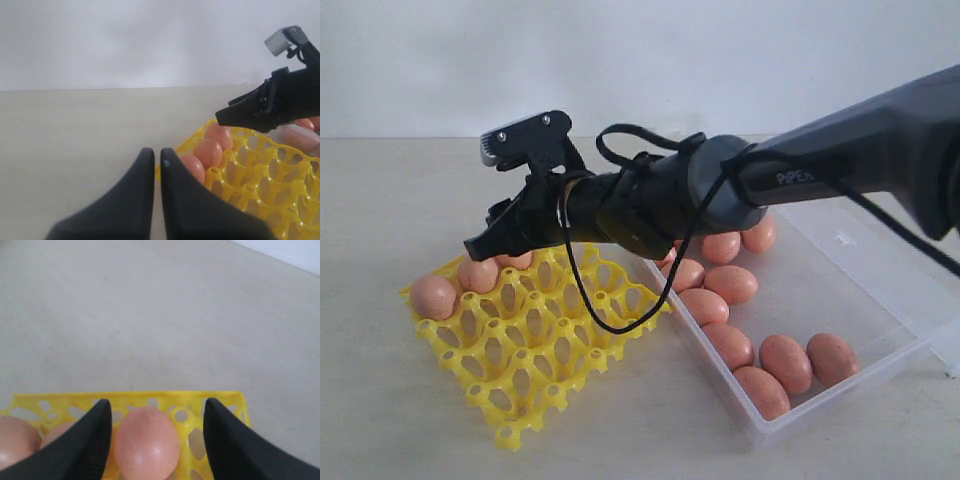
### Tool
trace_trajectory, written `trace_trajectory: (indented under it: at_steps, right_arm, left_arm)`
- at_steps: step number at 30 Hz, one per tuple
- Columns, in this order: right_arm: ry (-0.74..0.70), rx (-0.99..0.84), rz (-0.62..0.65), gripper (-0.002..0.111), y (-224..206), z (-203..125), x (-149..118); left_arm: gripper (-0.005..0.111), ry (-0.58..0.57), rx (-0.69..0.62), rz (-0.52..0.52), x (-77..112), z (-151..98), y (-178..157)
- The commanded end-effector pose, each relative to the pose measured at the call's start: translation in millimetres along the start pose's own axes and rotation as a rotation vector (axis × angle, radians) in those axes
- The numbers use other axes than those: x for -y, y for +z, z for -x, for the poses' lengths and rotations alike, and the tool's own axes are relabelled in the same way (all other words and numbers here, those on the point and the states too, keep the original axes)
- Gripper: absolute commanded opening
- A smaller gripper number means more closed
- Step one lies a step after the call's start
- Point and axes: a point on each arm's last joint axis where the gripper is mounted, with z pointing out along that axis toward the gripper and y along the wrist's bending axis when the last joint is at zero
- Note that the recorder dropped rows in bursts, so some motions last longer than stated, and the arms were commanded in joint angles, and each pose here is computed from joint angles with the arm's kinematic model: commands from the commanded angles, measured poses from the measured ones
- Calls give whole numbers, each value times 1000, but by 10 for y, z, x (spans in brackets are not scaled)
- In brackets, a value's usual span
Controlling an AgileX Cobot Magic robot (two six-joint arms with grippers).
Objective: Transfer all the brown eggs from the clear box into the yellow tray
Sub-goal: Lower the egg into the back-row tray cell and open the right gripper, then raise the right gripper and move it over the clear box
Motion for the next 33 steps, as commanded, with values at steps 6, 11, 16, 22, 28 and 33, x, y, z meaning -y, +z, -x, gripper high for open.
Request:
trace_trajectory:
  at_steps: [6, 11, 16, 22, 28, 33]
  right_arm:
    - [-11, -232, -171, 48, -551, 314, 110]
    - [-89, -419, -257, 48, -902, 378, 171]
    - [-217, -525, -301, 48, -1260, 508, 210]
    - [-263, -674, -509, 48, -1676, 574, 582]
    - [81, -860, -518, 48, -1891, 127, 1461]
    - [385, -967, -25, 48, -1909, -176, 1565]
  left_arm:
    - [4, -3, 8, 1, -1, -1, -1]
    - [4, -3, 8, 1, -1, -1, -1]
    - [4, -3, 8, 1, -1, -1, -1]
    - [4, -3, 8, 1, -1, -1, -1]
    - [4, -3, 8, 1, -1, -1, -1]
    - [4, -3, 8, 1, -1, -1, -1]
